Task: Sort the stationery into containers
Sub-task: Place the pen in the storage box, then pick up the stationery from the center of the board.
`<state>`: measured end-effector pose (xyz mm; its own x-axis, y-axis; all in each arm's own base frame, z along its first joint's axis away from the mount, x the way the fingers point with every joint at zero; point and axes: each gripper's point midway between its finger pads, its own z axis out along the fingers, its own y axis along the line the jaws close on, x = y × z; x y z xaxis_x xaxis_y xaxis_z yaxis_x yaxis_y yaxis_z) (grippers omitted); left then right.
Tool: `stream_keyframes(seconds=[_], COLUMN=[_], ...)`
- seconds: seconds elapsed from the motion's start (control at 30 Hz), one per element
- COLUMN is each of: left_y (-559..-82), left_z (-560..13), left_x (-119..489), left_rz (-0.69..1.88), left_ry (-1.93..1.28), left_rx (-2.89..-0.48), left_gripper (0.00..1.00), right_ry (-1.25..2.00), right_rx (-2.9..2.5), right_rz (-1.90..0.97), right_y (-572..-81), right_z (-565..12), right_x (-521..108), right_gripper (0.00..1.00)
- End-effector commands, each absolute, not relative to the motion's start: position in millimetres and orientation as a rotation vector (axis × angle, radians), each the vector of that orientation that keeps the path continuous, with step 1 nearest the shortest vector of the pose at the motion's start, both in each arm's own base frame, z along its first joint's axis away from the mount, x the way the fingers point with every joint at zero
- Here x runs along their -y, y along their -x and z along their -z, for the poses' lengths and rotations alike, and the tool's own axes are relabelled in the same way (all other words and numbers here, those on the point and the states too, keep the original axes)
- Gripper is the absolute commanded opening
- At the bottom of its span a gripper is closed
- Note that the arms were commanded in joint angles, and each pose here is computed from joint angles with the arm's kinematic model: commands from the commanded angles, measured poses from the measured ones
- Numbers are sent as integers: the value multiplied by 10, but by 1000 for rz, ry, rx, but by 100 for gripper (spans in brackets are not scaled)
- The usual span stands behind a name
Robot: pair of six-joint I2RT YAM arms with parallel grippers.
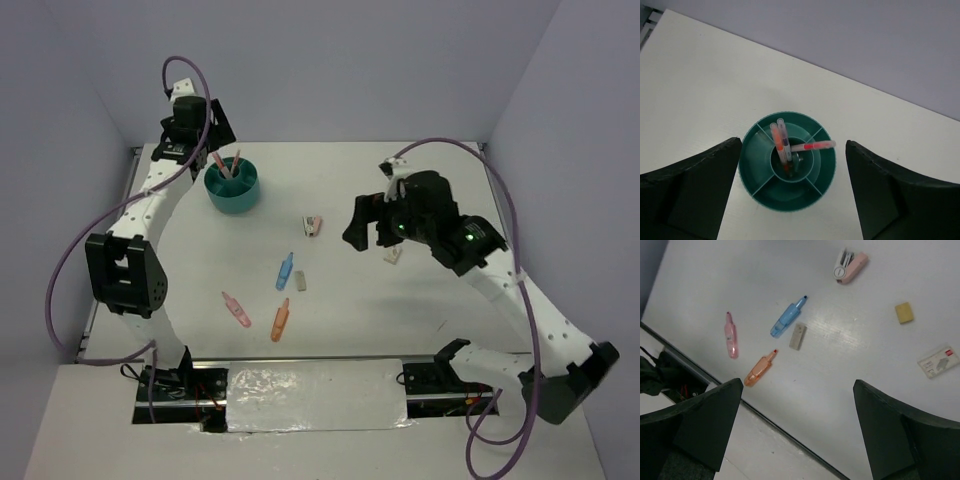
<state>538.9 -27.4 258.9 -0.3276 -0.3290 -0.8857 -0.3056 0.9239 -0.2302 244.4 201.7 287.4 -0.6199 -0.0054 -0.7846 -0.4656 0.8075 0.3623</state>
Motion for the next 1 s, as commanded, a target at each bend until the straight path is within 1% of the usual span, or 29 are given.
stream_keyframes(seconds=[0.0, 0.03, 0.07, 0.1, 0.13, 0.17, 0.2, 0.23, 0.27, 0.3, 0.33, 0.37, 0.4, 0.43, 0.47, 0.53, 0.6, 0.63, 0.7, 0.73, 0.83, 0.97], left_y=[-5117, -5038, -4941, -4846, -4643, -4521, -4386, -4150, -3984, -3871, -3694, -3531, -3415, -3244, -3118, -2895, -2758, -2679, -2599, -2570, -2517, -2536], left_z=[-3484, -3509, -3644, -3600, -3478, -3369, -3235, -3210, -2902, -2791, -2867, -2609, -2550, -2626, -2467, -2386, -2389, -2292, -2273, -2265, -2321, -2449], left_x=[320, 313, 306, 301, 305, 297, 291, 298, 306, 329, 349, 369, 376, 376, 402, 421, 478, 480, 510, 518, 495, 467], left_rz=[110, 105, 119, 114, 98, 93, 82, 96, 83, 98, 133, 136, 143, 168, 183, 211, 261, 258, 277, 283, 264, 238], left_ry=[453, 464, 486, 499, 498, 530, 543, 552, 556, 548, 532, 529, 524, 519, 508, 485, 440, 429, 392, 384, 343, 311], left_rx=[-1805, -1826, -1824, -1863, -1950, -1999, -2055, -2092, -2173, -2201, -2181, -2246, -2260, -2237, -2274, -2279, -2274, -2306, -2321, -2328, -2332, -2327], left_gripper=[99, 99, 99, 99, 99, 99, 99, 99, 99, 99, 99, 99, 99, 99, 99, 99, 99, 99, 99, 99, 99, 99], right_ry=[291, 318, 219, 146, 128, -1, -34, -99, -85, -82, -74, -59, -48, 48, 82, 168, 213, 216, 283, 309, 349, 335], right_rx=[-2303, -2328, -2385, -2453, -2456, -2468, -2453, -2436, -2438, -2471, -2498, -2518, -2527, -2533, -2472, -2459, -2451, -2469, -2479, -2484, -2525, -2592], right_rz=[-575, -553, -536, -419, -403, -384, -294, -306, -292, -233, -250, -243, -239, -259, -368, -323, -336, -325, -336, -354, -318, -266], right_y=[-2594, -2534, -2532, -2587, -2516, -2490, -2528, -2510, -2430, -2424, -2410, -2428, -2426, -2406, -2505, -2523, -2652, -2678, -2760, -2758, -2816, -2788], right_z=[-2367, -2297, -2196, -1962, -1965, -1917, -1817, -1853, -1811, -1638, -1596, -1480, -1399, -1325, -1373, -1191, -1065, -1012, -915, -904, -726, -448], right_x=[-2225, -2375, -2444, -2445, -2590, -2668, -2700, -2821, -2935, -2976, -3055, -3120, -3136, -3188, -3374, -3304, -3320, -3301, -3350, -3402, -3500, -3500], right_gripper=[100, 100, 100, 100, 100, 100, 100, 100, 100, 100, 100, 100, 100, 99, 97, 93, 79, 68, 63, 59, 54, 52])
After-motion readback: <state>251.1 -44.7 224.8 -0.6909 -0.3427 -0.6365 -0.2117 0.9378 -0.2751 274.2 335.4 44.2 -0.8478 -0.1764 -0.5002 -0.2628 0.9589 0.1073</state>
